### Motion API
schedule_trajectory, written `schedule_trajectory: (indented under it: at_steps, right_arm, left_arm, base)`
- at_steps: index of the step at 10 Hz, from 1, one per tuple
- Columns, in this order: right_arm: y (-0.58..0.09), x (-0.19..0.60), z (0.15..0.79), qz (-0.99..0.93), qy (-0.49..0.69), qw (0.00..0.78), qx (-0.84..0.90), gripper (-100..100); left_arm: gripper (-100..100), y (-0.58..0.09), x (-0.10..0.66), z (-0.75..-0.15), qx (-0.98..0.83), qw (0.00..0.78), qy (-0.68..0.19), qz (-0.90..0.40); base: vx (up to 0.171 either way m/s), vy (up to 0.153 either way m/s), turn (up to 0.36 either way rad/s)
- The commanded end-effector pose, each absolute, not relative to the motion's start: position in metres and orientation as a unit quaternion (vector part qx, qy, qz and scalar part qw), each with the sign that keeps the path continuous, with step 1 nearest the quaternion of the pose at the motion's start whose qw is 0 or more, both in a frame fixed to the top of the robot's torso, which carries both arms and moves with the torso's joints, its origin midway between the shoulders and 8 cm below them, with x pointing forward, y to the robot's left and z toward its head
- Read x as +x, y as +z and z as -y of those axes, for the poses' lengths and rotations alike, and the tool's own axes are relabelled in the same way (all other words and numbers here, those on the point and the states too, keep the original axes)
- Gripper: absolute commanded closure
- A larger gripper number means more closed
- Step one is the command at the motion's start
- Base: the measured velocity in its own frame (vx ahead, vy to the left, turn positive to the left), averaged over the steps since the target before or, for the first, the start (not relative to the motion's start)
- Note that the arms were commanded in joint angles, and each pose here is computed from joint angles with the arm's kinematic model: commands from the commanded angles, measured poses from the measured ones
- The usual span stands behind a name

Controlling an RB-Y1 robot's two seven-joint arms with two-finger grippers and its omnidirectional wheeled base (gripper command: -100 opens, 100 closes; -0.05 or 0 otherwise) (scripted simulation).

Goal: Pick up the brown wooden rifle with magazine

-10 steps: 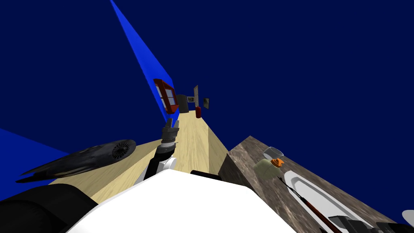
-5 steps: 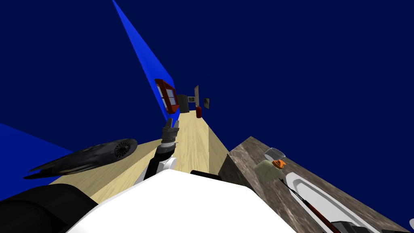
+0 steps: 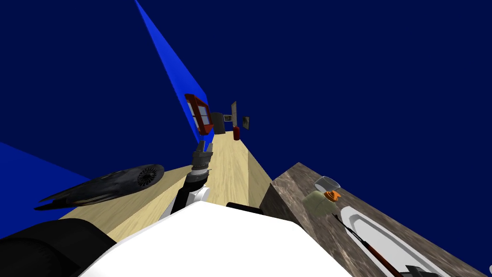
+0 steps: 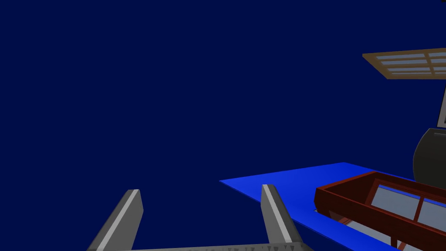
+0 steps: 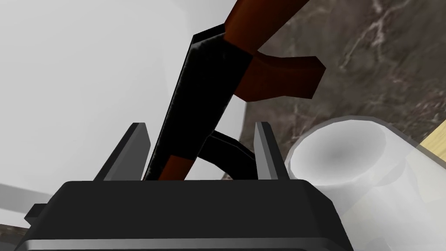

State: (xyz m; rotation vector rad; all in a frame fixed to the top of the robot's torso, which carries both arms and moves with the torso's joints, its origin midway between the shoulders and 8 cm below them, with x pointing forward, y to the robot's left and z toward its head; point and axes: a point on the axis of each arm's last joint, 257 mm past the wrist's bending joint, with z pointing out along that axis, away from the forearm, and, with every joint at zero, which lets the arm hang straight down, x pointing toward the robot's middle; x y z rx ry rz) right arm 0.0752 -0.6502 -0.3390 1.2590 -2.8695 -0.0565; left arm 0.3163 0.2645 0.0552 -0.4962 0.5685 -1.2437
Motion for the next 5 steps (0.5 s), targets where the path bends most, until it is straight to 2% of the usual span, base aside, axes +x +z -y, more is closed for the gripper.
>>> schedule_trajectory:
  at_steps: [1,2,3,4,5]
  right_arm:
    - [-0.339,0.075,0.65,0.916,-0.018,0.004,0.402,100]
    - [-0.339,0.075,0.65,0.916,-0.018,0.004,0.402,100]
    - [-0.339,0.075,0.65,0.916,-0.018,0.004,0.401,0]
    - [-0.328,0.085,0.649,0.913,-0.021,0.005,0.406,100]
    - [-0.323,0.089,0.649,0.912,-0.021,0.005,0.409,100]
  left_arm:
    - [0,0.055,0.316,-0.264,-0.227,0.747,-0.568,-0.26]
    - [0,0.055,0.316,-0.264,-0.227,0.747,-0.568,-0.26]
    - [0,0.055,0.316,-0.264,-0.227,0.747,-0.568,-0.26]
    - [0,0.055,0.316,-0.264,-0.227,0.747,-0.568,-0.26]
    - [0,0.055,0.316,-0.264,-0.227,0.747,-0.568,-0.26]
  base:
    - [0.0,0.0,0.0]
    - [0.0,0.0,0.0]
    - [0.0,0.0,0.0]
    - [0.005,0.012,-0.073]
    - [0.004,0.013,-0.074]
